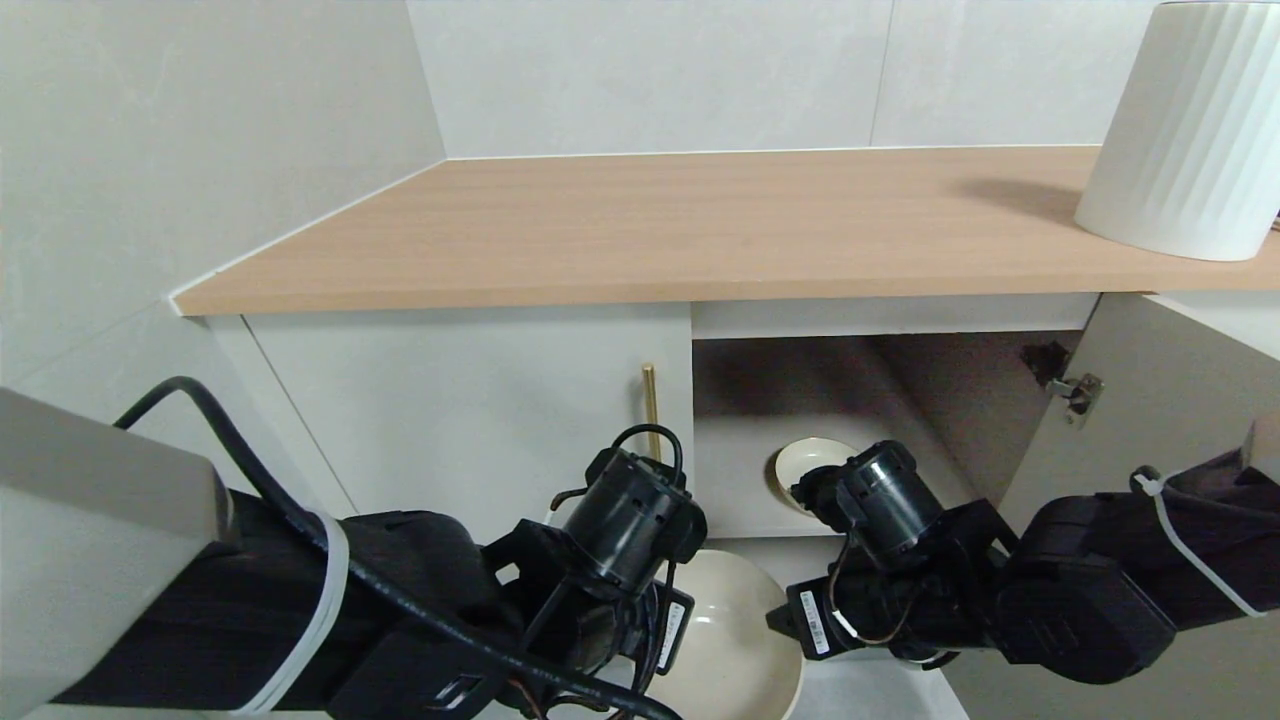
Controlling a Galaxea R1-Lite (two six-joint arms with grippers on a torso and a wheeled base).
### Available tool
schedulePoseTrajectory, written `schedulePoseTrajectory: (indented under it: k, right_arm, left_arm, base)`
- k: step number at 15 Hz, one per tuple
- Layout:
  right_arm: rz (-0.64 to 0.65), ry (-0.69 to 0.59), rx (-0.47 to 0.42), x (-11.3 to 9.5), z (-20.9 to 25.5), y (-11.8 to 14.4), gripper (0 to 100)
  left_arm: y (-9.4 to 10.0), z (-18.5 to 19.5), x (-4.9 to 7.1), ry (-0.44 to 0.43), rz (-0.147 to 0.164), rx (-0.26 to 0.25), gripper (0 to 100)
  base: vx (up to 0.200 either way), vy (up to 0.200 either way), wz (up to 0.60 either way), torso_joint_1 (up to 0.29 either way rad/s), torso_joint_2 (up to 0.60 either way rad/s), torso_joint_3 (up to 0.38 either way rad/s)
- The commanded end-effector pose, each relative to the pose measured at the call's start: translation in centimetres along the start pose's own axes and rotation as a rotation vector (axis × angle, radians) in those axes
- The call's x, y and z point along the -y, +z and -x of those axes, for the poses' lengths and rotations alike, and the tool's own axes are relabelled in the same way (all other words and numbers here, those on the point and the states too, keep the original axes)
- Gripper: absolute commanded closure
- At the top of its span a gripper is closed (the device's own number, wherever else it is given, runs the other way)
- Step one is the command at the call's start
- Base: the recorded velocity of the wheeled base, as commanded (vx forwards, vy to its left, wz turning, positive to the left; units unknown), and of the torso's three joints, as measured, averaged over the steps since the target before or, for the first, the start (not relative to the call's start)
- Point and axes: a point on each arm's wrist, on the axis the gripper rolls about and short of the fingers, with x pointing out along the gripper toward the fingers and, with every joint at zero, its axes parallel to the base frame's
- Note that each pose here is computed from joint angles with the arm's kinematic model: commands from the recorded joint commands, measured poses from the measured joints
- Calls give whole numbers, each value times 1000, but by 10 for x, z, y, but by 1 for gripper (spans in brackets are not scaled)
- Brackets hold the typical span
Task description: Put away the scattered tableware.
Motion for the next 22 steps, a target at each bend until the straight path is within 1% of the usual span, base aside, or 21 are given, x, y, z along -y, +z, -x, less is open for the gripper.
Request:
schedulePoseTrajectory:
  k: [1,10,11,16,18,19,22]
  right_arm:
    - [2,-2,-5,0,-1,-1,100]
    - [2,-2,-6,0,-2,-1,100]
    - [2,-3,-8,0,-2,-2,100]
    - [-8,-13,-7,3,-2,-1,100]
    - [-62,-58,11,19,-5,7,100]
    - [-118,-86,23,29,-7,12,100]
    - [-319,-192,102,73,-10,37,100]
  left_arm:
    - [-1,0,0,1,-3,-3,100]
    - [-2,-1,0,3,-5,-8,100]
    - [-2,-1,0,3,-5,-8,0]
    - [-1,1,0,2,1,1,0]
    - [0,1,-2,19,5,6,0]
    - [0,2,-2,18,9,9,0]
    - [3,7,-4,14,26,27,0]
  base:
    - [0,0,0,0,0,0]
    - [0,0,0,0,0,0]
    - [0,0,0,0,0,0]
    - [0,0,0,0,0,0]
    - [0,0,0,0,0,0]
    - [0,0,0,0,0,0]
    - [0,0,0,0,0,0]
